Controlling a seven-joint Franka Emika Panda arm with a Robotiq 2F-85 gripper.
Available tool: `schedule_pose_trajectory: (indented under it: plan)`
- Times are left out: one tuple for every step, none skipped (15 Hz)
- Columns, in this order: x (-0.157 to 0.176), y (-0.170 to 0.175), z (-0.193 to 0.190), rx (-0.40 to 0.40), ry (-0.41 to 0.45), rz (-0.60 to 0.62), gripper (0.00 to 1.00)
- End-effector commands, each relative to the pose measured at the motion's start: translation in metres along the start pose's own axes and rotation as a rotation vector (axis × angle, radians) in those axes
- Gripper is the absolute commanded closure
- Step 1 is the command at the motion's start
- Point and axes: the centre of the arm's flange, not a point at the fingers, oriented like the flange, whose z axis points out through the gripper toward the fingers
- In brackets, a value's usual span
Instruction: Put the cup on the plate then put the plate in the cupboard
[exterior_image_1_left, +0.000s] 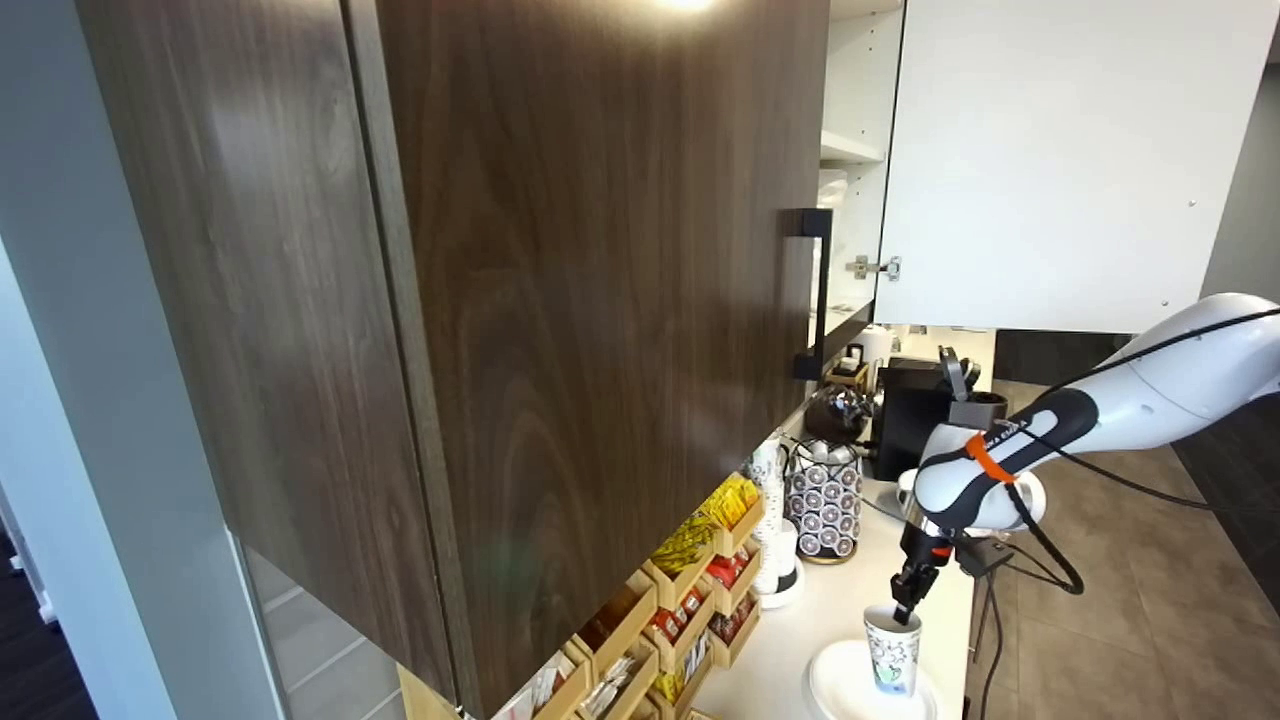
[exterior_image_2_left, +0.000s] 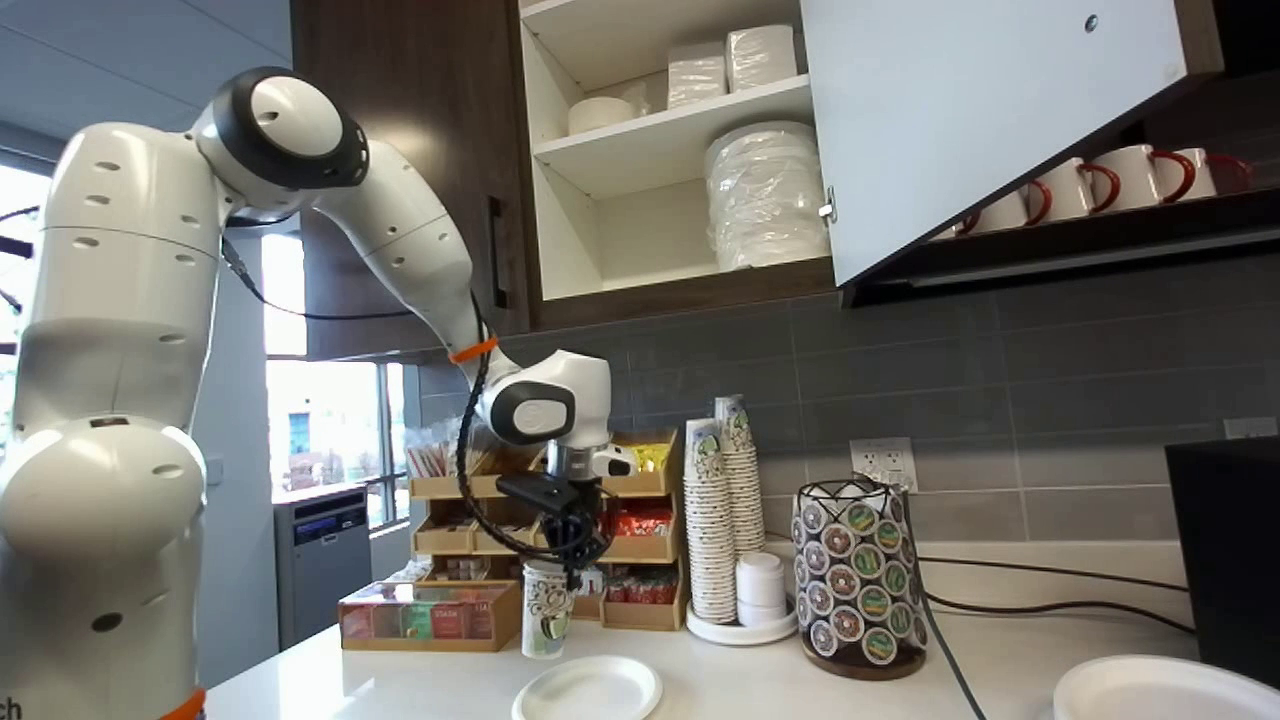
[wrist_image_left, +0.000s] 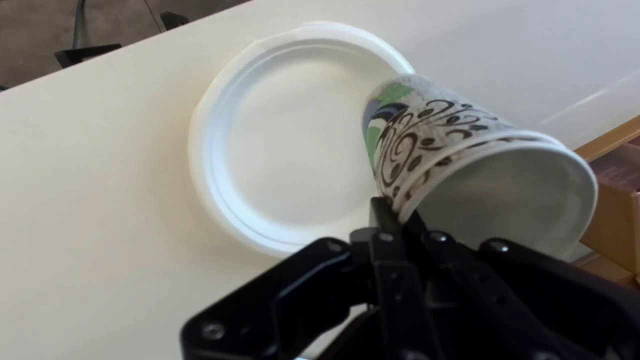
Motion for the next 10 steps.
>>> schedule_pose_trajectory:
  plan:
    - [0.000, 0.007, 0.032, 0.000, 0.073, -0.032, 0.99]
    - [0.001, 0.008, 0.037, -0.006, 0.097, -0.042, 0.99]
    - [0.002, 0.010, 0.041, -0.018, 0.118, -0.048, 0.99]
    - [0.002, 0.011, 0.044, -0.025, 0.135, -0.057, 0.99]
    - [0.001, 0.013, 0.048, -0.035, 0.148, -0.062, 0.99]
    - [0.000, 0.016, 0.051, -0.052, 0.155, -0.066, 0.99]
    - [-0.001, 0.019, 0.052, -0.055, 0.162, -0.070, 0.99]
    - [-0.002, 0.023, 0.052, -0.065, 0.175, -0.077, 0.99]
    - [-0.004, 0.025, 0.053, -0.052, 0.177, -0.076, 0.99]
    - [-0.005, 0.028, 0.054, -0.057, 0.182, -0.080, 0.99]
